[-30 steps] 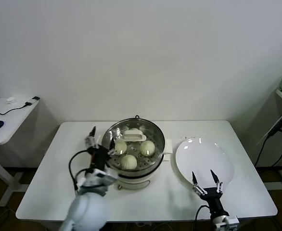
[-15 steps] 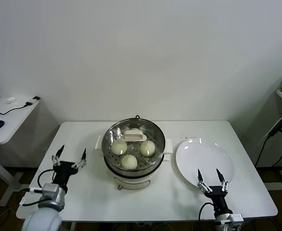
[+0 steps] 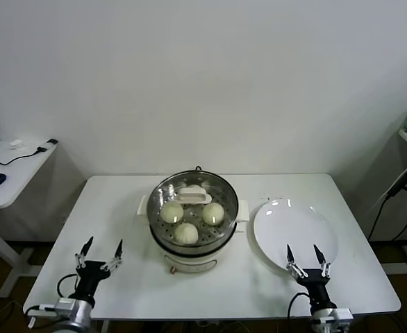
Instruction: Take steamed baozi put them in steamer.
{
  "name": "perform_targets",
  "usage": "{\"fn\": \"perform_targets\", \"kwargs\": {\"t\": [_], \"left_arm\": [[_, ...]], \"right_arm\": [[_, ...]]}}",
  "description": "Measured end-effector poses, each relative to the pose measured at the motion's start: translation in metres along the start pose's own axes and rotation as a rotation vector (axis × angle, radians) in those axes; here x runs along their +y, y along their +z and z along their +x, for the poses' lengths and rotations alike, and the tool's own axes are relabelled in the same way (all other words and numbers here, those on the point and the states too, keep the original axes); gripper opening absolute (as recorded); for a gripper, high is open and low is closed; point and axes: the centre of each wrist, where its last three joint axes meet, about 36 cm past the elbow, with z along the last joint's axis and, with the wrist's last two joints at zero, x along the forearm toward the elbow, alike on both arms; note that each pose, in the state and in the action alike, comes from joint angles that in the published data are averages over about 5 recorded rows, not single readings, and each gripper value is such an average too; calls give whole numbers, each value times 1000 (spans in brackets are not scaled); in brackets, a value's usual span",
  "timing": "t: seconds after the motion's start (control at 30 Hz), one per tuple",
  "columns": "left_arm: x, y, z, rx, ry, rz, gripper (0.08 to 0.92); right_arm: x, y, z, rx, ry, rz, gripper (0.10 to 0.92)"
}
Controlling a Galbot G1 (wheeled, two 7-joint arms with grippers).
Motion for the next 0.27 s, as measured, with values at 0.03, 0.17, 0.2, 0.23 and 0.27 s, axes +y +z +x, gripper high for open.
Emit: {"fn": "perform_targets", "kwargs": {"t": [0.03, 0.17, 0.2, 0.23, 0.27], "left_arm": [[-1, 2, 2, -2, 4, 2, 823], [-5, 9, 6, -11, 14, 11, 823], [-6, 10, 7, -13, 16, 12, 823], [-6, 10, 8, -14, 17, 13, 823], [-6, 11, 8, -15, 17, 14, 823]], "right_arm": [[0, 0, 0, 1, 1, 1, 823], [-1, 0, 1, 2, 2, 3, 823], [0, 0, 1, 2, 2, 3, 823], [0, 0, 1, 2, 2, 3, 822], [0, 0, 1, 2, 2, 3, 822]]}}
